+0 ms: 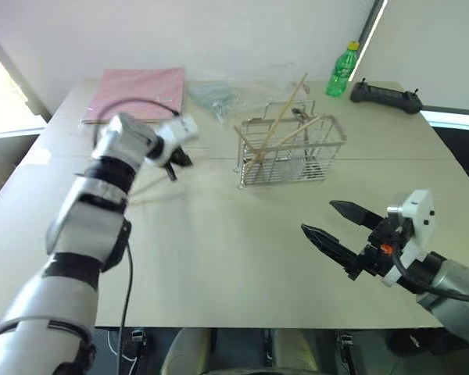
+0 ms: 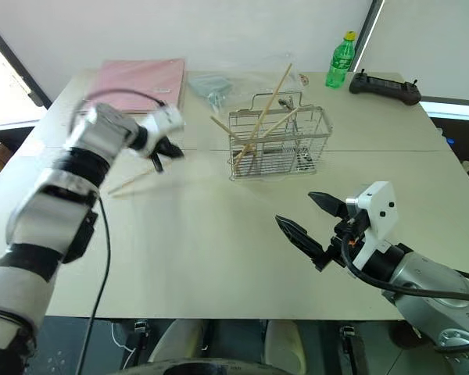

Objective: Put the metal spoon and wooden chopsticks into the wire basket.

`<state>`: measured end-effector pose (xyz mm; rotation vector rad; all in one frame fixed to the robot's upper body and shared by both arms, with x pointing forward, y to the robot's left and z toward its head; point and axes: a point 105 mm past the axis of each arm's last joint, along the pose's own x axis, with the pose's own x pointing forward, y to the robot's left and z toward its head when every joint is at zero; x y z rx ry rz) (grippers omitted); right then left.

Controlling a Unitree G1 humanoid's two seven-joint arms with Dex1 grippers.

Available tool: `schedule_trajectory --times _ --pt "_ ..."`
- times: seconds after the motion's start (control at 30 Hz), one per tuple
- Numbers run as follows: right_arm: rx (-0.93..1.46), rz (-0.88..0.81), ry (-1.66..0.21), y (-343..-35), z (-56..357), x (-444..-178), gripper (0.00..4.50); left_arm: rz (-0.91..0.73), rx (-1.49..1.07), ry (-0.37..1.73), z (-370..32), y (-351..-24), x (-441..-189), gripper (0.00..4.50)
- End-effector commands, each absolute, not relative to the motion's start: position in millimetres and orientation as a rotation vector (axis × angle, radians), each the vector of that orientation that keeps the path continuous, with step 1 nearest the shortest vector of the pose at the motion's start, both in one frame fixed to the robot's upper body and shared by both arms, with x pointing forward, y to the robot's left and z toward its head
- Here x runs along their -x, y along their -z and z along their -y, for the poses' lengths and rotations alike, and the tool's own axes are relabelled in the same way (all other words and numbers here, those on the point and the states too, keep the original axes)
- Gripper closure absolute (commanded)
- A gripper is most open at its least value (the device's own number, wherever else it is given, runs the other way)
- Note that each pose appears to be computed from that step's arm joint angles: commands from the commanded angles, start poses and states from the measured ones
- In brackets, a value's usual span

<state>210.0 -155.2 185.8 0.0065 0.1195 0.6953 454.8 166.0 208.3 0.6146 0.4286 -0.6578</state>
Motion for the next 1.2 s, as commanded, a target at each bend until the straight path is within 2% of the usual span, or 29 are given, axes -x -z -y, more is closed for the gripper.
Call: schedule_trajectory --times 0.03,0.13,0.2,0.3,0.6,0.77,0.93,1.2 --pt "0.017 -0.081 -0.701 -194 154 -210 0.0 -0.104 -0.411 0.477 -179 -278 -469 4.45" --pt "0.014 -0.081 -0.703 -194 154 -211 0.0 0.173 -0.164 0.449 -177 -332 -467 4.45" --pt "0.012 -0.082 -0.706 -194 153 -212 0.0 0.288 0.018 0.472 -169 -355 -463 4.45" --pt "0.011 -0.081 -0.71 -196 152 -212 0.0 0.409 0.091 0.557 -148 -375 -455 4.45" --pt "0.015 -0.086 -0.715 -198 152 -210 0.0 0.57 0.163 0.754 -86 -408 -431 4.45" --pt "0.015 -0.087 -0.711 -198 152 -209 0.0 0.628 0.217 0.811 -72 -428 -416 4.45" --pt "0.012 -0.09 -0.706 -197 153 -209 0.0 0.598 0.212 0.909 -45 -419 -407 4.45" --pt "0.005 -0.08 -0.701 -198 152 -210 0.0 0.461 0.148 0.944 -18 -366 -412 4.45"
